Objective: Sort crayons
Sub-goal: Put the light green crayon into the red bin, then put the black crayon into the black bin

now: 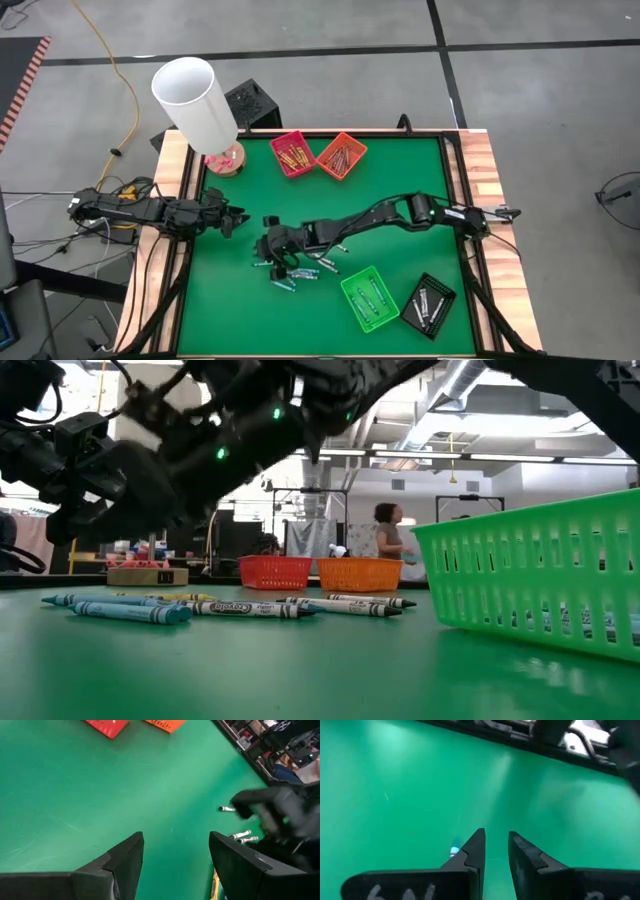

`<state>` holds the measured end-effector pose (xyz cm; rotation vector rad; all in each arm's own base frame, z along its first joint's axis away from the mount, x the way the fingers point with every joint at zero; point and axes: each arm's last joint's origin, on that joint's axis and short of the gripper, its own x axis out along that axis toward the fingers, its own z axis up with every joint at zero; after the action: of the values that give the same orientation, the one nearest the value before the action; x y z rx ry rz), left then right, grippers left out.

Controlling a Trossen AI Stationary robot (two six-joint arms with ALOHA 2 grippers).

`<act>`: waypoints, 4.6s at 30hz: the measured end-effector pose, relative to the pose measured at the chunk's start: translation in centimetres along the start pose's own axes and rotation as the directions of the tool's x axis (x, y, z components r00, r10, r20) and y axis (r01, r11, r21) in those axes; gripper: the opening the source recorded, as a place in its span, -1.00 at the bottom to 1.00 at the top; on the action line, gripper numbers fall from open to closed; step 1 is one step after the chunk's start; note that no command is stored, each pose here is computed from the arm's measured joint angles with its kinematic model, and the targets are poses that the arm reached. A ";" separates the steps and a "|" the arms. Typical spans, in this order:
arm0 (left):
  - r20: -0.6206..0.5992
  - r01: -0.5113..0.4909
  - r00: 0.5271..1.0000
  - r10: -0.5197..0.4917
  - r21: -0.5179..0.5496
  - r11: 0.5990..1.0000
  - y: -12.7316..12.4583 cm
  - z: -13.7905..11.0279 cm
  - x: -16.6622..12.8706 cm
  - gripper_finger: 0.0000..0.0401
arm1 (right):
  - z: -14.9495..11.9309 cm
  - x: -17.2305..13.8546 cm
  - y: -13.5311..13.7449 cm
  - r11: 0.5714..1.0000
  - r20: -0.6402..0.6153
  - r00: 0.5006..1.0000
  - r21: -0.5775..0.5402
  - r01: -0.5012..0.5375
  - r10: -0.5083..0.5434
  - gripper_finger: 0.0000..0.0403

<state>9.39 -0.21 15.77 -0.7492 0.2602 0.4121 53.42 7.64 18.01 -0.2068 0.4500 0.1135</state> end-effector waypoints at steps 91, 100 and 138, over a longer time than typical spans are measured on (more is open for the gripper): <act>-0.001 0.000 1.000 0.000 0.000 1.000 0.0 0.0 0.0 0.07 | 0.2 -7.0 -14.0 0.872 -0.098 0.889 0.175 0.457 -0.447 -0.99; -0.001 0.000 1.000 0.000 0.000 1.000 0.0 0.0 0.0 0.07 | -2.4 -8.2 -20.3 0.714 -0.183 0.779 0.317 0.624 -0.599 -0.99; 0.000 0.000 1.000 0.000 0.000 1.000 0.0 0.0 0.0 0.07 | -1.5 -13.0 -17.6 0.835 -0.451 0.853 0.337 0.435 -0.263 -0.75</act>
<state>9.39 -0.21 15.76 -0.7496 0.2605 0.4117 43.93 -10.59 25.49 0.1312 0.8140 -0.4072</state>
